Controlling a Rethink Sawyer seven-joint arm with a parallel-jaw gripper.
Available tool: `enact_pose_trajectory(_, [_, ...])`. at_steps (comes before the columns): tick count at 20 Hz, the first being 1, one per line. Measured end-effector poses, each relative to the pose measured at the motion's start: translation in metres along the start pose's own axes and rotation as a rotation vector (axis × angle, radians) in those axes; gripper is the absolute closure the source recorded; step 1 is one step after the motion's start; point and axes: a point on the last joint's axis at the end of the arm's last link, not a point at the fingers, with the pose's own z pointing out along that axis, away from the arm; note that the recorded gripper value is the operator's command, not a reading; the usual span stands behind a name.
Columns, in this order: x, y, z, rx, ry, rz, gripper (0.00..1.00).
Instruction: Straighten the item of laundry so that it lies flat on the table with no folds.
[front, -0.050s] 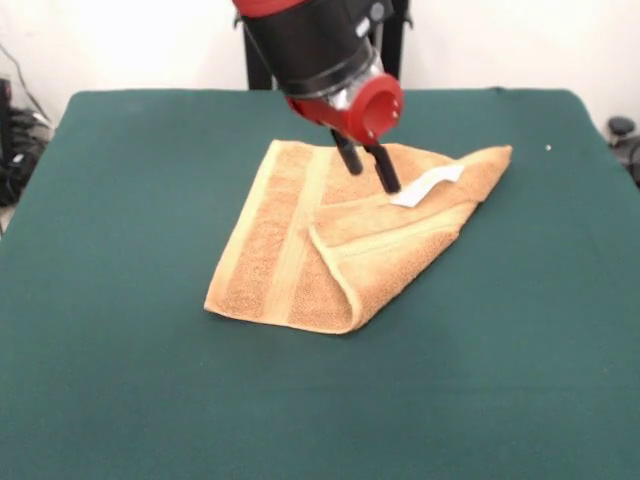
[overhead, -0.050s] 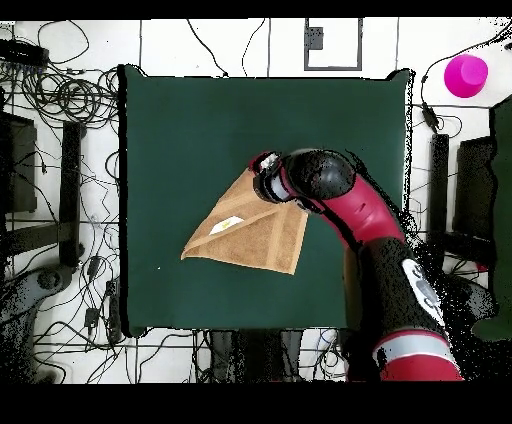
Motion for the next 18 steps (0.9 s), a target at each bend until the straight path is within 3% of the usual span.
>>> enact_pose_trajectory(9, [-0.001,-0.038,-0.040,0.070,0.138,0.001,0.00])
enact_pose_trajectory(18, [0.007,-0.061,-0.026,0.179,0.137,-0.078,0.00])
